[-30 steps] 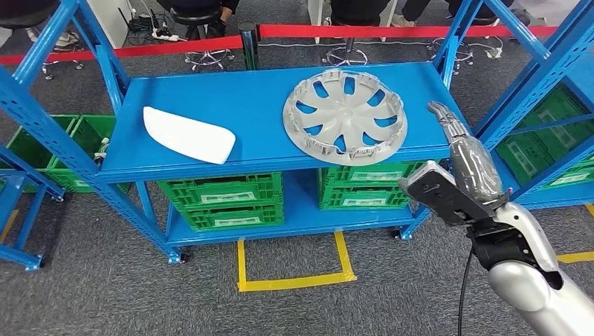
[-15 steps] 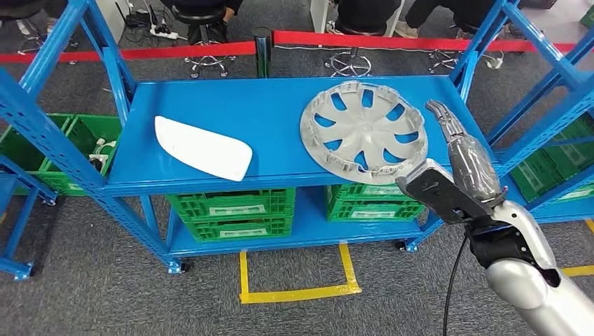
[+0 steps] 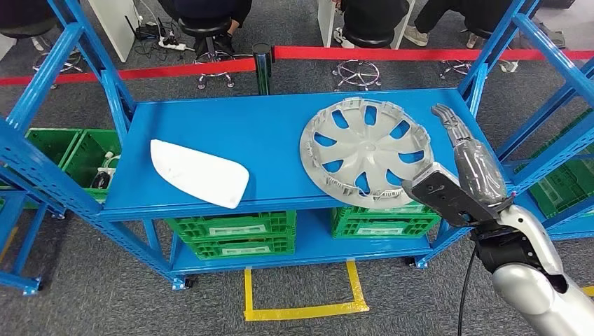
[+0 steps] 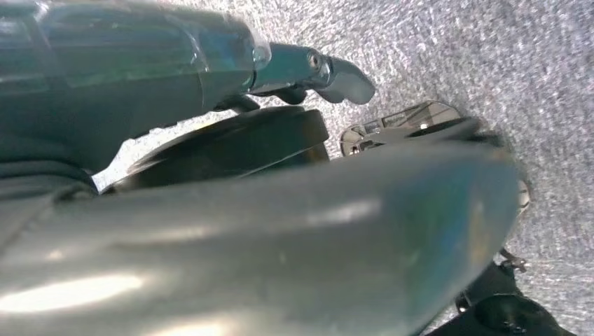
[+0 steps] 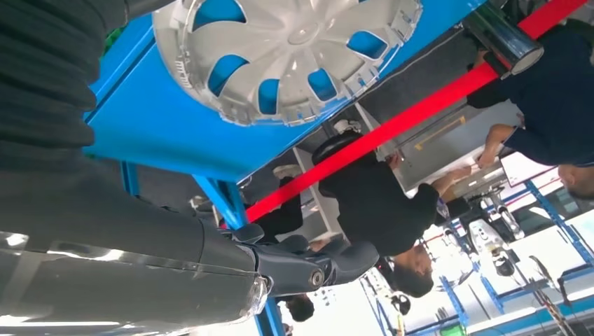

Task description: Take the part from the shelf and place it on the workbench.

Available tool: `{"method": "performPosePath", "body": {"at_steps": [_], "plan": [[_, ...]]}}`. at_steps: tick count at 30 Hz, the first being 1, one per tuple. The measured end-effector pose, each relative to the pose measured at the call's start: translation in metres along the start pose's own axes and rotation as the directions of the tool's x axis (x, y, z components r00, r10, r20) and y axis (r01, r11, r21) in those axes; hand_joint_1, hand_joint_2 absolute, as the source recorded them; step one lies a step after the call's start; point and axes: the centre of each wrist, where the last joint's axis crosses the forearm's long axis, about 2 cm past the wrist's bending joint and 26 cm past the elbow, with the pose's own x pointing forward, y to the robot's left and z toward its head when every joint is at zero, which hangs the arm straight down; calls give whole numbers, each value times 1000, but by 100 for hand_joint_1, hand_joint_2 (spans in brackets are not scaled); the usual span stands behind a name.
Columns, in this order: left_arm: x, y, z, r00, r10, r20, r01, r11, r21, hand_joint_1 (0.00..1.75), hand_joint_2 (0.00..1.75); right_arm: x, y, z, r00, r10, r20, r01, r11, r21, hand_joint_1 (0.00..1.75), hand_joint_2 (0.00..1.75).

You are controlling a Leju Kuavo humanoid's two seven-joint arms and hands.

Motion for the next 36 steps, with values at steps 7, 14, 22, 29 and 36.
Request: {"method": "performPosePath", "body": {"at_steps": [7,14,22,29,36], "plan": [[-5,2,0,1000,0,-13,0,1000,2,0,0,1,3,1,1000,-8,-2,8,1000,6,0,175],[-4,2,0,1000,1,-11,-1,1000,-1,0,0,0,0,0,1000,-8,9,8,1000,-5,0,131],[-4,1,0,1000,3,-7,-4,1000,-17,0,0,-1,2,1,1000,0,0,0,1000,-20,0,175],[-4,1,0,1000,4,-10,-4,1000,-10,0,0,-3,4,3,1000,2,-2,-2,1000,-17,0,175],[-3,0,0,1000,4,-10,-4,1000,-9,0,0,-3,4,3,1000,3,-2,-3,1000,-17,0,175]]}}
